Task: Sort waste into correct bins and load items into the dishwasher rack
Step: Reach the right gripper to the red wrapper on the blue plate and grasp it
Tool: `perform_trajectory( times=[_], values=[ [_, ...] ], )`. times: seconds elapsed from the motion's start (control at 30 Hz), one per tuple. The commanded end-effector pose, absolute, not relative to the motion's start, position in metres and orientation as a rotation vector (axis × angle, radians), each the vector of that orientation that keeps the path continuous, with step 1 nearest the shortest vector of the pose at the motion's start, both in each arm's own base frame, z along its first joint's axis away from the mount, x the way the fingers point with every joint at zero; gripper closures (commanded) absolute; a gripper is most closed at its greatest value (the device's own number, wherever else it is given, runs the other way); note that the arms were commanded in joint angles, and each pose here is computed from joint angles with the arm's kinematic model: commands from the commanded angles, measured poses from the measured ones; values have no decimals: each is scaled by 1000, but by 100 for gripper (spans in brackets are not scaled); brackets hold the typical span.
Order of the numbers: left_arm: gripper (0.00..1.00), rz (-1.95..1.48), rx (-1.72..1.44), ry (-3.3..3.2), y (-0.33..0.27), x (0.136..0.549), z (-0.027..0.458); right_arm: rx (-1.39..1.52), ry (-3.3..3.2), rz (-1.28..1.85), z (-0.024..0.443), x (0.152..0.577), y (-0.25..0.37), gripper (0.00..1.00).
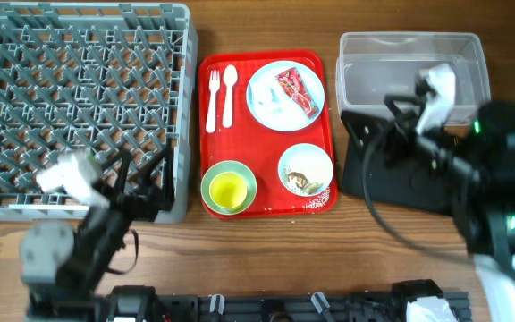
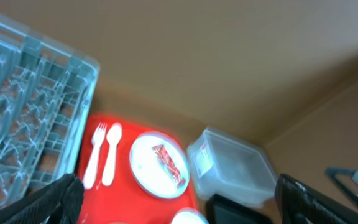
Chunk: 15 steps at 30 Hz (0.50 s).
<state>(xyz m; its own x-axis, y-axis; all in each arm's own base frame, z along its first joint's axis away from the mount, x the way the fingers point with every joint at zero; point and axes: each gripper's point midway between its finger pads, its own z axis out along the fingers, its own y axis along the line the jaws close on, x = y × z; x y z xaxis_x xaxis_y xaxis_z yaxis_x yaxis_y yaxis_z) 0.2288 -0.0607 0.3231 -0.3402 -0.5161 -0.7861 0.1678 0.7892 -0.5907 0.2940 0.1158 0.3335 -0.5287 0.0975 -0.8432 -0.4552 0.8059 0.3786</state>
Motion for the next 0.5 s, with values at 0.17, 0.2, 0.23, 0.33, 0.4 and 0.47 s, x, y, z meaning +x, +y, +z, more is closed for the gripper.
perform_trajectory(
  times=[0.17,0.2,0.23,0.33,0.4,0.47],
  values=[
    [0,-693,-320,2081,-67,268,317,-330,2113,1089,326,312,165,0],
    [0,-701,-320,2100,-69,270,313,-328,2146,1088,318,316,170,0],
    [0,-704,-326,2122,-69,271,308,-310,2205,1039,304,323,175,0],
    [0,-700,-340,2155,-69,271,300,-299,2383,757,269,342,179,0],
    [0,-699,-344,2163,-69,270,298,-283,2482,515,253,357,173,1],
    [0,-698,-348,2174,-69,269,296,-302,2539,347,246,374,171,0]
  ],
)
